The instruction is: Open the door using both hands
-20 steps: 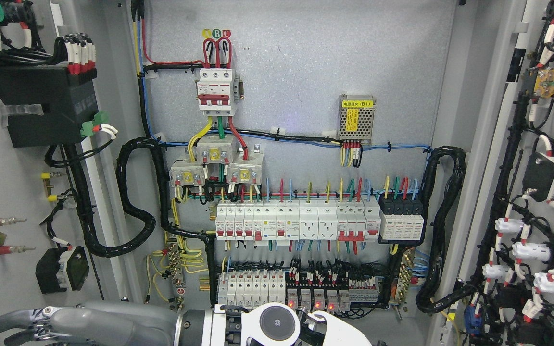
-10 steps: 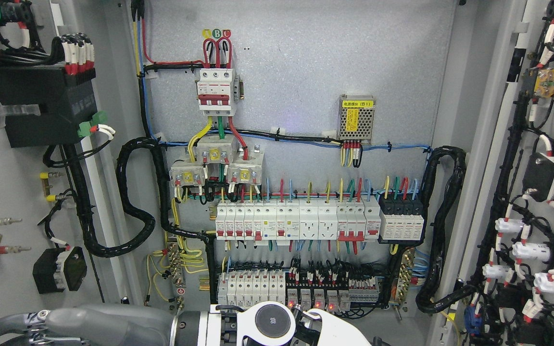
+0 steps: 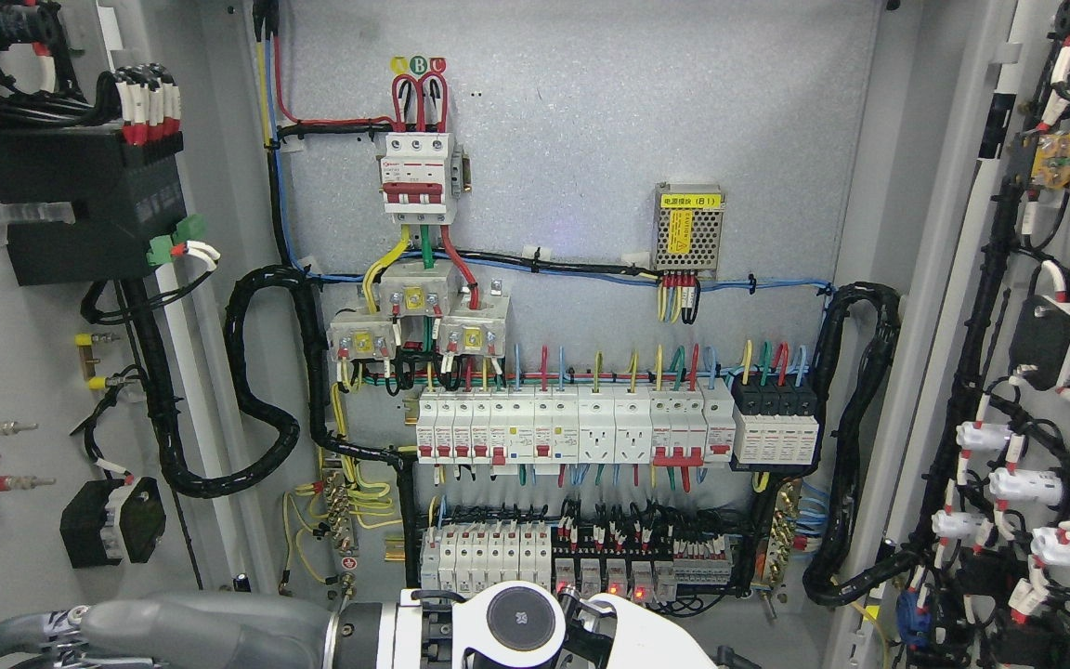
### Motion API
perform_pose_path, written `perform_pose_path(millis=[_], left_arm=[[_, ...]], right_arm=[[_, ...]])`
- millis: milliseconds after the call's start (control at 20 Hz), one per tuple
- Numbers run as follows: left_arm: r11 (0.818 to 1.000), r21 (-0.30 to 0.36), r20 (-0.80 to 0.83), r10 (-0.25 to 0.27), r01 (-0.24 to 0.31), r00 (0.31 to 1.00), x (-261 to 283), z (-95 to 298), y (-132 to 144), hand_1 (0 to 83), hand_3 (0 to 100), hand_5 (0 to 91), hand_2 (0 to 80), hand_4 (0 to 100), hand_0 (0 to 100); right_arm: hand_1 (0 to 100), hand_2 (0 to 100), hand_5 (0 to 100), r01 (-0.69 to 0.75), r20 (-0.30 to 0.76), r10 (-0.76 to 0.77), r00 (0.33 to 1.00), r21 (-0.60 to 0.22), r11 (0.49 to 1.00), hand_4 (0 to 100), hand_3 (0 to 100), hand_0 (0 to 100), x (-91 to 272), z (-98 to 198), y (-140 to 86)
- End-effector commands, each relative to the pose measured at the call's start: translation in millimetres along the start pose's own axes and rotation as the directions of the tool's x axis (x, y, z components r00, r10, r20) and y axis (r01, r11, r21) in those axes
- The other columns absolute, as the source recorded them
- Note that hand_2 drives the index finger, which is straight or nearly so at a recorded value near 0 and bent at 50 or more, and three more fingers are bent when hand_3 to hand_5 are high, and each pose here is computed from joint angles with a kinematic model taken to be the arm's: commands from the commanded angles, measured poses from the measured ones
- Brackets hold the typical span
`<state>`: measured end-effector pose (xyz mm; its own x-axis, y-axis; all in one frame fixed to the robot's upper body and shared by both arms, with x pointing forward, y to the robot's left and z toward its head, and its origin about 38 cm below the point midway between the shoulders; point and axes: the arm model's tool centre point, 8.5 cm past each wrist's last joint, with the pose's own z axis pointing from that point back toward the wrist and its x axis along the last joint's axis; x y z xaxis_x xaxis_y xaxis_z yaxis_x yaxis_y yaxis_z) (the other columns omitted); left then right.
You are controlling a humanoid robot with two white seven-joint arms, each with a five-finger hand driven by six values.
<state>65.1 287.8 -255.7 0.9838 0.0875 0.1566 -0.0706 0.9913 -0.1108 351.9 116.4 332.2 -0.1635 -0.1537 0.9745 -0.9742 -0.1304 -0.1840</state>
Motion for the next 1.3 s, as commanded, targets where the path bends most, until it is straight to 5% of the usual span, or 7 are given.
perform_pose_path(millis=[0,300,701,1051,1251], left_arm=[[1.000,-0.006,0.004,0.001,-0.001,1.000,1.3,-0.6,-2.3,0.0,3,0.0,2.7,4,29],[1.000,-0.007,0.002,0.000,0.000,1.000,0.7,-0.7,-3.1,0.0,3,0.0,2.7,4,29],[1.000,-0.015,0.019,-0.003,0.004,1.000,1.6,-1.8,-8.8,0.0,3,0.0,2.8,4,29],[1.000,-0.022,0.050,-0.008,0.010,0.999,9.6,-2.2,-9.9,0.0,3,0.0,2.7,4,29],[0.983,-0.157,0.265,-0.057,0.101,0.963,62.5,4.9,-27.5,0.0,3,0.0,2.7,4,29]], right_arm=[[0,0,0,0.001,-0.019,-0.001,1.000,0.009,1.000,0,0,22,-4.2,-1.4,1.1],[0,0,0,-0.007,-0.025,0.008,1.000,0.014,1.000,0,0,22,-2.8,-2.2,1.1],[0,0,0,0.022,0.067,-0.017,0.998,-0.076,0.997,0,0,22,8.2,16.2,-15.6],[0,0,0,-0.034,0.137,0.053,0.989,-0.138,0.990,0,0,22,3.0,34.1,1.4],[0,0,0,-0.062,0.168,0.107,0.980,-0.253,0.965,0,0,22,0.1,59.9,-3.2]])
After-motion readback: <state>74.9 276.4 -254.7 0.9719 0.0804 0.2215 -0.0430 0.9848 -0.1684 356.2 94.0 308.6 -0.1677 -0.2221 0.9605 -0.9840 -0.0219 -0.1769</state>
